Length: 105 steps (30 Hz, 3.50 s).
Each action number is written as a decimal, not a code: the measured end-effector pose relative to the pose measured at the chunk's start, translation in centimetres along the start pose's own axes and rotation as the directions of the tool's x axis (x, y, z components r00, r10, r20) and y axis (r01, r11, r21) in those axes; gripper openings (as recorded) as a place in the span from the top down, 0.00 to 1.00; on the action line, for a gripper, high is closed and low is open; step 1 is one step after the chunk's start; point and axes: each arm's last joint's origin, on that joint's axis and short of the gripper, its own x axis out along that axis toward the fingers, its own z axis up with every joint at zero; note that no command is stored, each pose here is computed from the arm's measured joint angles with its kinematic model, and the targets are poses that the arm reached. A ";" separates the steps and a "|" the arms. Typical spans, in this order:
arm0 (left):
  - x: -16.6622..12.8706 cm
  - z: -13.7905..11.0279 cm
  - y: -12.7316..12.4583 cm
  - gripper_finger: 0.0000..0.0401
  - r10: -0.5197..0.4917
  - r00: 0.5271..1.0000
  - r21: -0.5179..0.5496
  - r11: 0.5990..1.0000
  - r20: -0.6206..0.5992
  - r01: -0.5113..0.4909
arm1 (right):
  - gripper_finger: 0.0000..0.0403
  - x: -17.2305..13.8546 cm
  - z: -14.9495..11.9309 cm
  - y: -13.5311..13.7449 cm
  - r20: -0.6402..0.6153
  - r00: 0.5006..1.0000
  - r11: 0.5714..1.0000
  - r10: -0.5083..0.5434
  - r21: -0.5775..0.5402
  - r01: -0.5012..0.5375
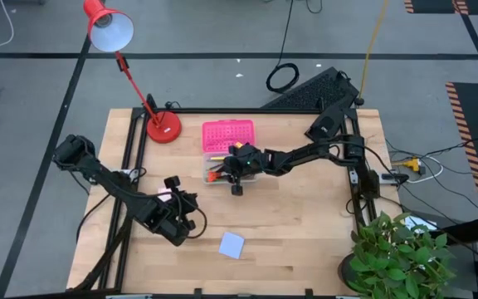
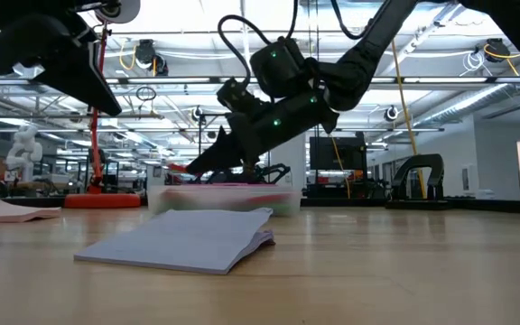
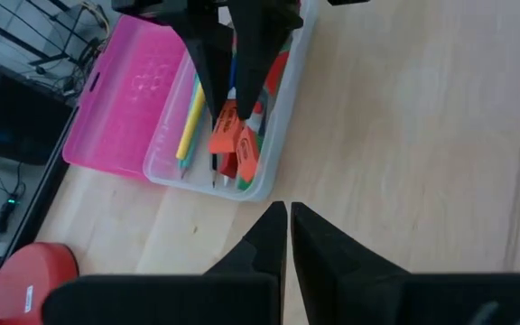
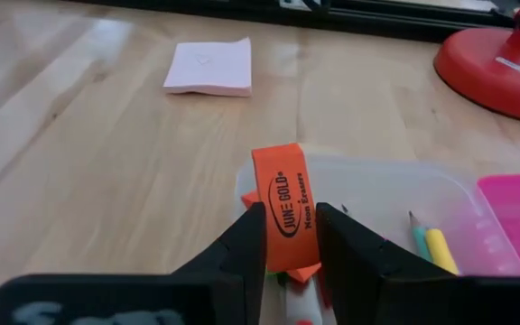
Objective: Pack school essentials
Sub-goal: Put the orange eraser into the pink supply box, then put the blue sticky note into the pink supply box, then put the purple sticky note into the pink supply box
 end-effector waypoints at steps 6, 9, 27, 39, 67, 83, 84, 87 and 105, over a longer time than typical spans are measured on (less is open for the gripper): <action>0.2 0.1 0.1 0.94 0.000 1.000 -0.005 1.000 -0.008 0.000 | 0.66 -0.1 -0.1 -0.5 -0.003 0.999 0.999 -0.043 0.031 0.043; 0.2 0.1 0.1 0.94 -0.004 1.000 -0.010 1.000 -0.012 0.004 | 0.59 -0.1 -0.1 -0.9 -0.005 0.998 0.997 -0.065 0.038 0.066; 0.1 -1.6 0.9 0.90 -0.036 0.986 -0.073 0.997 -0.161 0.025 | 0.54 -7.6 2.7 2.6 -0.106 0.994 0.999 0.010 0.053 -0.005; 0.1 -5.0 4.4 0.62 -0.139 0.961 -0.343 0.938 -0.237 0.051 | 0.54 -16.2 1.0 5.0 0.061 0.978 0.974 -0.202 -0.091 0.207; 7.5 1.5 -4.2 0.57 -0.688 0.713 -0.046 0.714 0.135 0.698 | 0.54 -16.7 0.0 14.0 0.019 0.997 0.991 0.077 -0.115 -0.074; 12.0 3.1 -6.6 0.53 -0.758 0.652 0.022 0.653 0.032 0.757 | 0.54 -16.8 -0.5 14.5 -0.001 0.998 0.992 0.066 -0.104 -0.066; 12.0 3.1 -6.7 0.56 -0.764 0.644 0.033 0.645 0.034 0.764 | 0.54 -16.8 -0.5 14.5 0.000 0.998 0.992 0.066 -0.104 -0.066; 12.1 3.0 -6.8 0.68 -0.769 0.639 0.060 0.639 0.025 0.767 | 0.54 -16.8 -0.9 14.5 -0.006 0.998 0.992 0.066 -0.104 -0.066; 10.4 4.7 -4.8 0.98 -0.770 0.629 0.090 0.638 0.110 0.765 | 0.54 -16.9 -1.6 14.3 -0.011 0.999 0.994 0.034 -0.100 -0.035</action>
